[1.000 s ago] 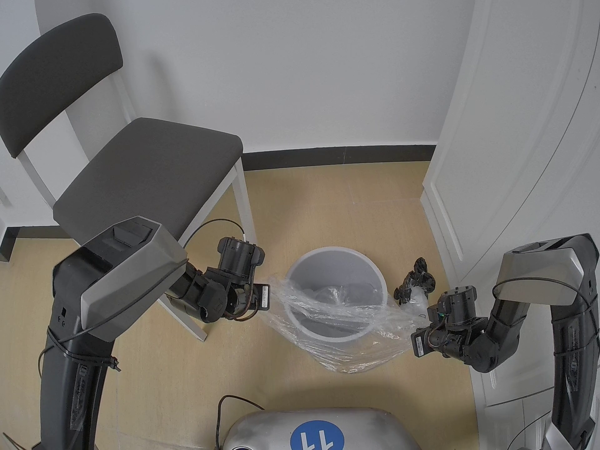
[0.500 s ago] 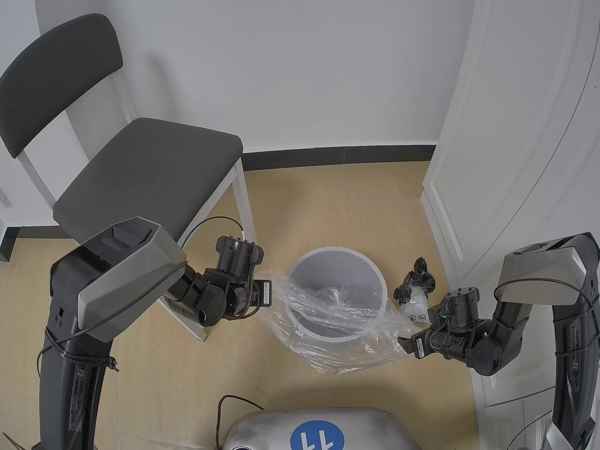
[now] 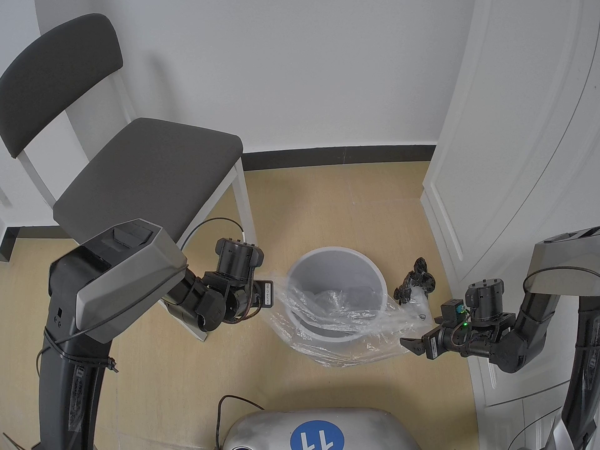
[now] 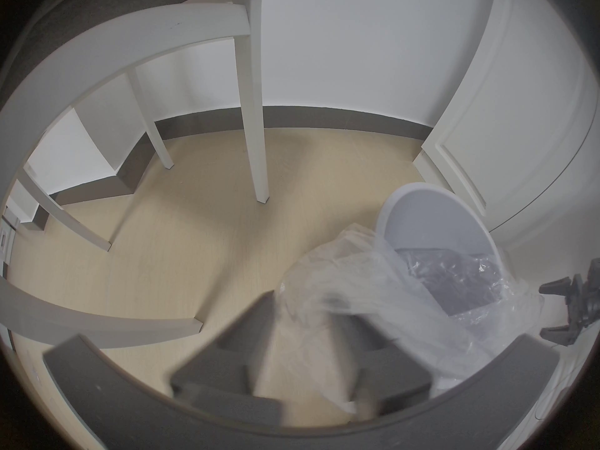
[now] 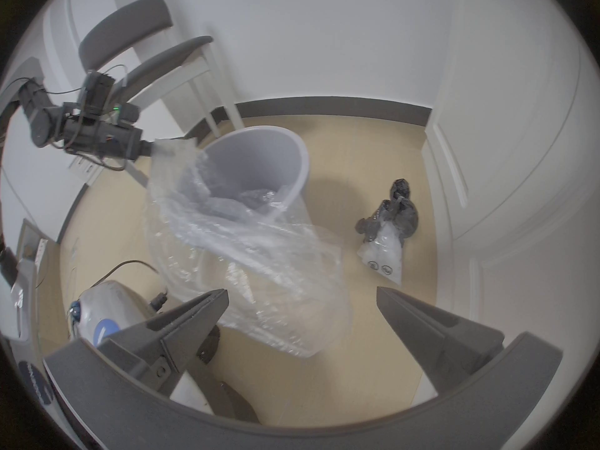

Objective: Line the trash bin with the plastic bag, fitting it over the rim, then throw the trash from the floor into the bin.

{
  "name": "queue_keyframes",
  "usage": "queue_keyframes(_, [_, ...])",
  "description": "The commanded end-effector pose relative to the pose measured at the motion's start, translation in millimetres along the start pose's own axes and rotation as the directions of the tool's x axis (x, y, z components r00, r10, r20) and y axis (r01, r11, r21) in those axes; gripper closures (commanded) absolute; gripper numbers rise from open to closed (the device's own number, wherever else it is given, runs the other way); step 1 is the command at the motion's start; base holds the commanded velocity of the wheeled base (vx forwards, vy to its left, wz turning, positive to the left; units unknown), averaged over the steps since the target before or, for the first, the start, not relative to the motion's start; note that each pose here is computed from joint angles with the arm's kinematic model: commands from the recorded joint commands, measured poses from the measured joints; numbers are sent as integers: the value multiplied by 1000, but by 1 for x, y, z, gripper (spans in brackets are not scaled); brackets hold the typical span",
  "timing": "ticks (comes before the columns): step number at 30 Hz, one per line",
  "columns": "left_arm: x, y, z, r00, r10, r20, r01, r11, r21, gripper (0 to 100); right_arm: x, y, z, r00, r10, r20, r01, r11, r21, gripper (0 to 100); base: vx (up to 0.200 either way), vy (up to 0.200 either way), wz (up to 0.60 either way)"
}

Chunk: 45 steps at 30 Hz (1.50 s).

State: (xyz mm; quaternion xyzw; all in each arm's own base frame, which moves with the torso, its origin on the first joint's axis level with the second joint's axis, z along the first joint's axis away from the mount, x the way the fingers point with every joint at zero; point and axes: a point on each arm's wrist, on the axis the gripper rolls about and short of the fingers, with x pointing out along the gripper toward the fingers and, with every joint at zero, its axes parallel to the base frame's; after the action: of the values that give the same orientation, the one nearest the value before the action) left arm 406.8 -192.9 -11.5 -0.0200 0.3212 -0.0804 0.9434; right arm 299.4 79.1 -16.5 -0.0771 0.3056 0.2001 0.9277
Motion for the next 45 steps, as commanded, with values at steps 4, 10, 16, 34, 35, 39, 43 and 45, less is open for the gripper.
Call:
queue_keyframes(4, [-1,1,1,1000,2,2,-2,1000,-3,0,-17,-8,-1,997,80,14,-80,997,-20,0,0,0,0])
queue_keyframes(10, [-19,8,6,1000,-26,-9,26,999,45,0,-21,1,15,991,105,81,-103,994,-22,0,0,0,0])
queue_keyframes(16, [-56,20,12,994,-101,-36,105,988,118,0,-20,39,34,983,65,172,-76,995,62,0,0,0,0])
queue_keyframes(34, [-146,19,31,983,-173,57,152,953,260,0,2,110,51,977,104,184,-43,949,-311,0,0,0,0])
queue_keyframes(35, [-155,17,34,979,-188,85,160,952,263,0,3,116,52,978,120,169,-55,936,-347,0,0,0,0])
queue_keyframes(39, [-180,12,40,954,-233,189,177,946,274,0,15,132,50,982,149,117,-87,903,-421,0,0,0,0])
queue_keyframes(43, [-204,13,48,909,-267,320,182,945,271,0,28,137,49,982,161,102,-89,862,-499,0,0,0,0])
queue_keyframes(45, [-211,14,50,895,-271,353,180,946,271,0,32,139,49,982,163,98,-89,850,-519,0,0,0,0])
